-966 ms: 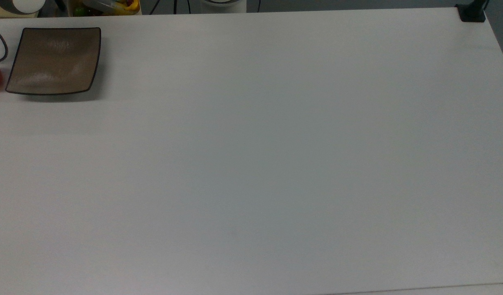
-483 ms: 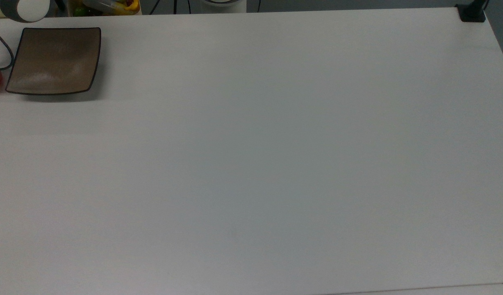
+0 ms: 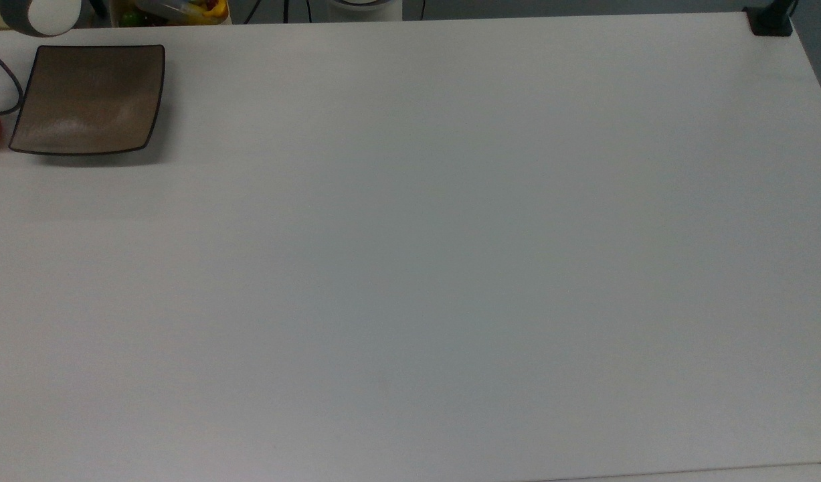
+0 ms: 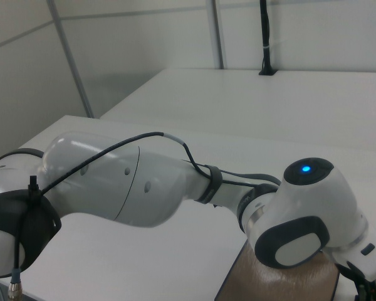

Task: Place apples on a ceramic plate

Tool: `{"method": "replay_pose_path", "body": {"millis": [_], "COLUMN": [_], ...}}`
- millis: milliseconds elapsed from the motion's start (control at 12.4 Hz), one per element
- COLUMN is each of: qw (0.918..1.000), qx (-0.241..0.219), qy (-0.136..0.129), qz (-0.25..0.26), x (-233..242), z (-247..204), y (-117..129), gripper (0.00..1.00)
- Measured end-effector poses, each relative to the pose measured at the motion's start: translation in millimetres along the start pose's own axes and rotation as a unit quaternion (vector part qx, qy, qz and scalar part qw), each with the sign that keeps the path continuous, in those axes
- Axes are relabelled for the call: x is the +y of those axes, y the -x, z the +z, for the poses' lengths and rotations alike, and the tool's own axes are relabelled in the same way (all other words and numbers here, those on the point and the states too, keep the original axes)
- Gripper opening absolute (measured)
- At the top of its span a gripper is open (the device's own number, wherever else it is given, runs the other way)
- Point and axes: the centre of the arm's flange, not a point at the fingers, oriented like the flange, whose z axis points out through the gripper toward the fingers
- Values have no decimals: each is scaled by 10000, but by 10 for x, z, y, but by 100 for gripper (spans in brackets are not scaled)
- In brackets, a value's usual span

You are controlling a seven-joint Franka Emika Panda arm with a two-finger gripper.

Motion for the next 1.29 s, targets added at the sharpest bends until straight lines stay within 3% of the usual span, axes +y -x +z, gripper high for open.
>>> {"method": "replay_pose_path", "body": {"millis": [242, 483, 805, 1047, 1288], "qw": [9999, 9990, 9985, 9948, 9784], "qx": [103, 337, 326, -379, -732], "qy": [-74, -287, -436, -322, -382], "qz": [7, 55, -13, -886, -1894], "x": [-43, -94, -209, -422, -472], "z": [-112, -507, -846, -1085, -1264], "y": [-78, -232, -230, 118, 512], "gripper": [69, 69, 68, 68, 68]}}
